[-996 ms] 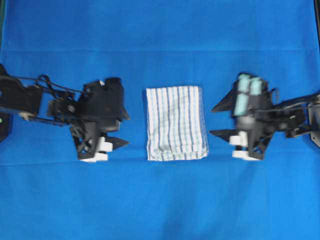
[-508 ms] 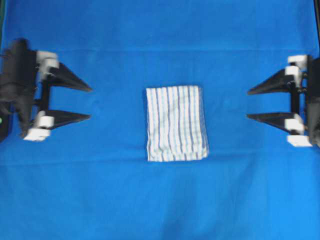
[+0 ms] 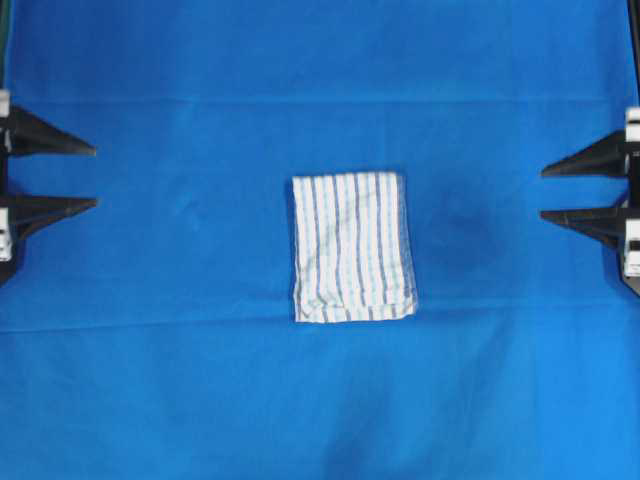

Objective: Fold the blue towel.

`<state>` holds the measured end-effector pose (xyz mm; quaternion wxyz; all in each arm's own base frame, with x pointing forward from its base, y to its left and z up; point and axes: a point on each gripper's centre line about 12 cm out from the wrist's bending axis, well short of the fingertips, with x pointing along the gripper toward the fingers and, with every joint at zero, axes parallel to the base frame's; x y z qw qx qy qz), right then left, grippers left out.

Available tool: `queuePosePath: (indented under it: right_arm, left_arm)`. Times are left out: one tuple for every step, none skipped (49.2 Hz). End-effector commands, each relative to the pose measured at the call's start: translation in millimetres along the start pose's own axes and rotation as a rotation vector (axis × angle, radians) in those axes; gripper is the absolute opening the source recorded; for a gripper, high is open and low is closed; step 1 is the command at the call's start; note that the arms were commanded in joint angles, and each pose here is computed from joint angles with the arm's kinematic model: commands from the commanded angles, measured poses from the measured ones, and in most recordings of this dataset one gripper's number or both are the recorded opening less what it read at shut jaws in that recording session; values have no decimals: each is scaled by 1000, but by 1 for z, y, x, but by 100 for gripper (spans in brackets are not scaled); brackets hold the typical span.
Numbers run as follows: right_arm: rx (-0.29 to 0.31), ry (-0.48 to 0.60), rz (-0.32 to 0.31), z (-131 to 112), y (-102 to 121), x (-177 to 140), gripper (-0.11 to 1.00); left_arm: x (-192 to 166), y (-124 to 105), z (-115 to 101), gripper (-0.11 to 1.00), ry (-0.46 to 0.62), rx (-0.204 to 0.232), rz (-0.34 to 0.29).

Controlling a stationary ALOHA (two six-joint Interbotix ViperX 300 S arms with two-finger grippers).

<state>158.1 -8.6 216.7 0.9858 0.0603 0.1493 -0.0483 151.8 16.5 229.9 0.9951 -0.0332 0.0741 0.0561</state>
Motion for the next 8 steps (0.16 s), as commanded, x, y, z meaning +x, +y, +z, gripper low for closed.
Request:
queuePosePath:
  right_arm:
    - [3, -28, 8, 3, 0, 1, 64]
    - [2, -32, 7, 3, 0, 1, 64]
    - [5, -34, 6, 4, -1, 2, 64]
    - [7, -35, 7, 4, -1, 2, 64]
    - [7, -35, 5, 4, -1, 2, 64]
    - [7, -36, 3, 4, -1, 2, 64]
    - [6, -35, 0, 3, -2, 2, 64]
    - [9, -35, -1, 3, -2, 2, 64]
  left_arm:
    - [-4, 1, 1, 67, -23, 1, 3]
    - [-5, 1, 1, 67, -25, 1, 3]
    - [-5, 1, 0, 67, -25, 1, 3]
    - [-6, 1, 0, 67, -23, 1, 3]
    - [-6, 1, 0, 67, -23, 1, 3]
    - [-6, 1, -1, 67, -20, 1, 3]
    - [-6, 1, 0, 67, -22, 1, 3]
    - [-6, 1, -1, 67, -19, -1, 3]
